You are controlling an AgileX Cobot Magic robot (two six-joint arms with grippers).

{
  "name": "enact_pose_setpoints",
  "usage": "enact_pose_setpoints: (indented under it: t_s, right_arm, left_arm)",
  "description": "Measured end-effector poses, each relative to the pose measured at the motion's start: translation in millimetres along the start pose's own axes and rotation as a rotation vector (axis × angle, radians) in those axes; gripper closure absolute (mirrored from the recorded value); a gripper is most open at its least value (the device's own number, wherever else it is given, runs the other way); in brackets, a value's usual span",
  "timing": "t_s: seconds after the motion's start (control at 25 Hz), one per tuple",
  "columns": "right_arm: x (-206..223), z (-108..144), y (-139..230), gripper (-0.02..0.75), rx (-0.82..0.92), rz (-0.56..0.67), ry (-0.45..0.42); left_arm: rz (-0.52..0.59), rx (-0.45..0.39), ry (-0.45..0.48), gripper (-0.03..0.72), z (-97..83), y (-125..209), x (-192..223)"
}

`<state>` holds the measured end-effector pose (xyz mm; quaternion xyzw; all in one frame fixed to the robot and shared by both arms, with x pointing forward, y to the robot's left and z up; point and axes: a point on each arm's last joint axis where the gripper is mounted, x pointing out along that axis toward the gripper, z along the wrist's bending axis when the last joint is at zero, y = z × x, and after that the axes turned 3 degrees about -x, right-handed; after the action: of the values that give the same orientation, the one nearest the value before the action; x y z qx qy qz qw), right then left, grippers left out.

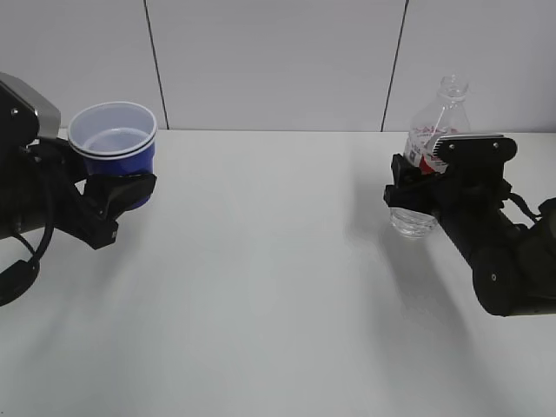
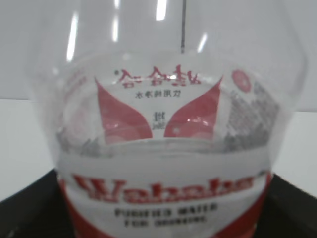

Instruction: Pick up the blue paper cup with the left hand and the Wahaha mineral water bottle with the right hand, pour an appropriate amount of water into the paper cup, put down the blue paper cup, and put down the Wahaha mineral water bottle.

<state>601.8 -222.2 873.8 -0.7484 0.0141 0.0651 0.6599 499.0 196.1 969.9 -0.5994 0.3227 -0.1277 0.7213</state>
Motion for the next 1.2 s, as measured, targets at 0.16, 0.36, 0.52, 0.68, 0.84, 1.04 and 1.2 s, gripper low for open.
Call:
enact_pose_setpoints:
  t_s: [0.16,0.36,0.52,0.68,0.84,1.04,1.2]
  right_arm:
    - [4.8,1.4,5.3,0.14,-0.001,0.004,0.0]
    - [6.1,1.7,7.7,0.14,-0.002,0.008,0.001]
    - [6.1,1.4,7.7,0.147,-0.001,0.009,0.005]
    - [6.1,0.0,8.0,0.211,0.005,0.012,0.021]
    - [6.1,-0.2,8.0,0.258,0.006,0.012,0.022]
    - [6.1,-0.2,8.0,0.264,0.015,0.012,0.022]
    - [6.1,-0.4,8.1,0.265,0.018,0.013,0.024]
  left_arm:
    - [0.0,0.0,0.0,0.261,0.0,0.0,0.0]
    - [0.0,0.0,0.0,0.264,0.0,0.0,0.0]
    - [0.0,0.0,0.0,0.266,0.0,0.0,0.0]
    - [0.0,0.0,0.0,0.267,0.0,0.0,0.0]
    - [-0.001,-0.004,-0.003,0.267,0.3,-0.1,0.0]
    - [-0.008,-0.033,-0.025,0.268,2.3,-0.6,-0.1]
    - [-0.014,-0.116,-0.061,0.269,6.7,6.8,6.5]
